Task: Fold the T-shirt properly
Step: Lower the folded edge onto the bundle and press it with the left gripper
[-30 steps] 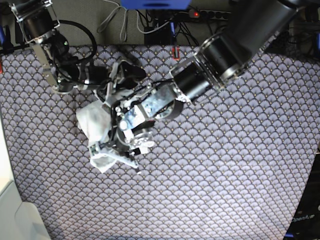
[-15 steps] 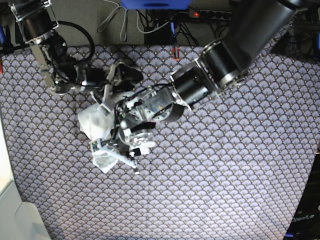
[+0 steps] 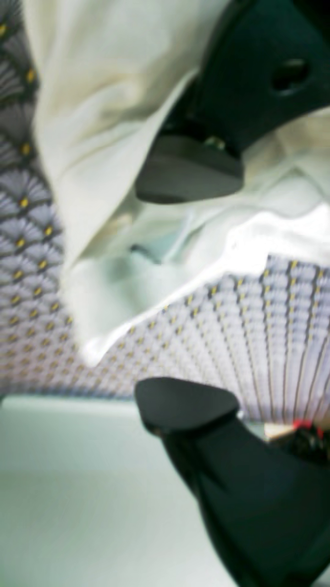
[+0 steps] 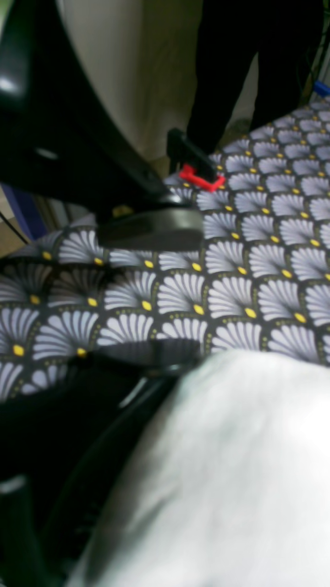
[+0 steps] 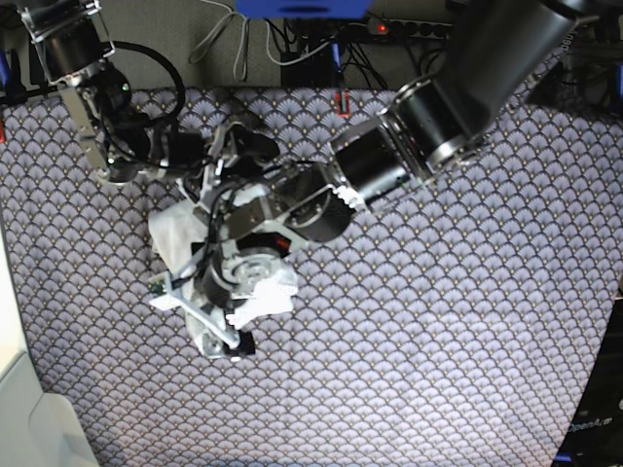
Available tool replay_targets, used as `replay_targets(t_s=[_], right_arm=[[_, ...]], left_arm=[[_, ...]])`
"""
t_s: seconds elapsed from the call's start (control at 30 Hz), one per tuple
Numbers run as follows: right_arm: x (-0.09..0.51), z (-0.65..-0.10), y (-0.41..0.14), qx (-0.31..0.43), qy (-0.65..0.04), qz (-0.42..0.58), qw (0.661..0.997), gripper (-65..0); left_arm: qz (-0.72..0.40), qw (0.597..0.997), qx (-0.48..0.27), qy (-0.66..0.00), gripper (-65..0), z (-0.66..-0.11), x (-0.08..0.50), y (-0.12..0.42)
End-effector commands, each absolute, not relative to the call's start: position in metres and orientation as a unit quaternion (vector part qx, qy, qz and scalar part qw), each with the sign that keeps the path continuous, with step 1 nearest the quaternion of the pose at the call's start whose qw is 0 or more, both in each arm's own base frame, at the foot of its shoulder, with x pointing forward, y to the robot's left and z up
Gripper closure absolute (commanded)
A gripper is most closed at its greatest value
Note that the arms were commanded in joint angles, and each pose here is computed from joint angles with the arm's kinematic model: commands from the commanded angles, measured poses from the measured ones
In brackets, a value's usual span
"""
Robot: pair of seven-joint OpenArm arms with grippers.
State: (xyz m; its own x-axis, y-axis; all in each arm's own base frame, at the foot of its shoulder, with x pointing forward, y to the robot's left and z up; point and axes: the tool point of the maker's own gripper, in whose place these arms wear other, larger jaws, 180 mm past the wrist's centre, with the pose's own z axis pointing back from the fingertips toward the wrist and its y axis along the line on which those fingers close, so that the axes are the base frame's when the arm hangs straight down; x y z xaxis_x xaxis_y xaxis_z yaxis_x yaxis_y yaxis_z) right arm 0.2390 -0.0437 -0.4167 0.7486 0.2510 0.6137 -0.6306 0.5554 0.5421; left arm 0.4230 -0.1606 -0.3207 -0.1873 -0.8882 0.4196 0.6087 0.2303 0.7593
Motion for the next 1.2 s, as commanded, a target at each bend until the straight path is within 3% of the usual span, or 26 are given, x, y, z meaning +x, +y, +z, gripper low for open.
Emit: replay_targets(t_s=[0.0, 0.1, 0.4, 0.6, 0.7, 0.93, 0.97, 1.07, 1.17], right_arm=[[0.249, -0.406, -0.045, 0.396, -0.26, 0.262, 0.841, -31.3], [0.249, -0.406, -0.045, 0.396, -0.26, 0.262, 0.841, -31.3], [0.249, -0.406, -0.045, 0.396, -0.26, 0.262, 0.841, -31.3], [0.249, -0.406, -0.045, 0.396, -0.26, 0.262, 0.841, -31.3], [0.249, -0.407, -0.045, 0.396, -0.259, 0.261, 0.841, -31.3], [0.249, -0.407, -0.045, 0.396, -0.259, 0.261, 0.842, -31.3], [0.249, -0.407, -0.045, 0.396, -0.259, 0.261, 0.842, -31.3], [0.249, -0.407, -0.045, 0.396, -0.259, 0.261, 0.841, -31.3], [0.249, -0.407, -0.044, 0.396, -0.26, 0.261, 0.841, -31.3]], left_arm=[[-0.596, 0.598, 0.154, -0.513, -58.1, -0.292, 0.431, -0.172], [-0.596, 0.587, 0.173, -0.52, -58.1, -0.285, 0.435, -0.17], [-0.46, 0.648, 0.135, -0.592, -58.1, -0.217, 0.465, -0.132], [-0.419, 0.655, 0.101, -0.62, -57.4, -0.199, 0.449, -0.125], [-0.426, 0.653, 0.093, -0.62, -47.7, -0.207, 0.434, -0.126], [-0.42, 0.674, 0.108, -0.598, -2.8, -0.225, 0.417, -0.099], [-0.416, 0.686, 0.114, -0.586, 0.0, -0.229, 0.415, -0.094], [-0.411, 0.707, 0.127, -0.561, -1.4, -0.237, 0.41, -0.085], [-0.463, 0.689, 0.146, -0.538, -0.3, -0.253, 0.397, -0.083]])
